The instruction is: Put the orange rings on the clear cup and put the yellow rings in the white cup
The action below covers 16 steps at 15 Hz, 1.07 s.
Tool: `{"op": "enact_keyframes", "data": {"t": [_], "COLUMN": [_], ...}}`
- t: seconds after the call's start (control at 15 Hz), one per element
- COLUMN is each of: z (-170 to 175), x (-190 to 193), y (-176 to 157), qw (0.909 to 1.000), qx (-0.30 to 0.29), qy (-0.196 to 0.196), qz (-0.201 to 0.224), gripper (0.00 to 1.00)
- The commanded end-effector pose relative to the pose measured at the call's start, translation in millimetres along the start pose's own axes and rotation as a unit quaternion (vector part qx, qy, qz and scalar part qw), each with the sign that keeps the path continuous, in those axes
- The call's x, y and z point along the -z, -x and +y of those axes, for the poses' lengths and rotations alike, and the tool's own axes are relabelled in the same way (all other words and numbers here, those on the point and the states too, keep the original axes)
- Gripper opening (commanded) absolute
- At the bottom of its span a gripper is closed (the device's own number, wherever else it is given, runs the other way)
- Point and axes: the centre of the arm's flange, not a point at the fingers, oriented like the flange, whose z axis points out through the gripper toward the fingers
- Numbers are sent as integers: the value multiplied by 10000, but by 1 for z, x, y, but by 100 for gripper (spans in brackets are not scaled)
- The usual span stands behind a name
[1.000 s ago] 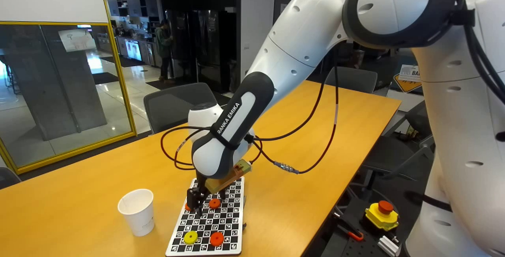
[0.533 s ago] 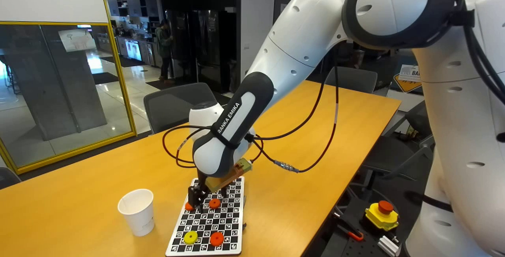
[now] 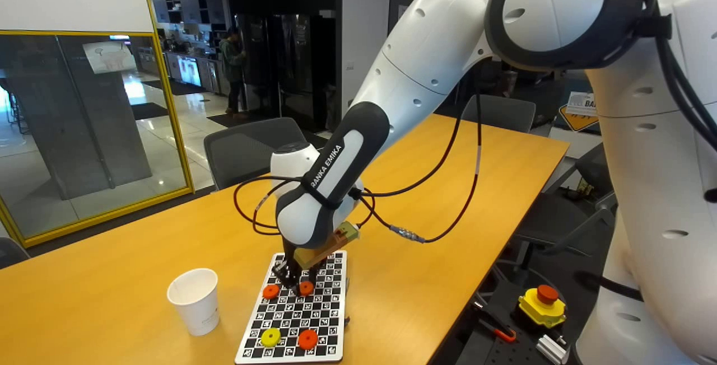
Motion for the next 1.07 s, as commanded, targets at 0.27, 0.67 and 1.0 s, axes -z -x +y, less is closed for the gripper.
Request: {"op": "enact_keyframes", "data": {"t": [0.27, 0.67, 1.0], "z": [-10, -11, 20], "x": [22, 79, 113], "y": [-8, -22, -42], "qw": [10000, 9998, 9993], "qx": [42, 113, -185], "qy": [32, 13, 155], "qz": [49, 152, 300], "gripper": [24, 23, 23]}}
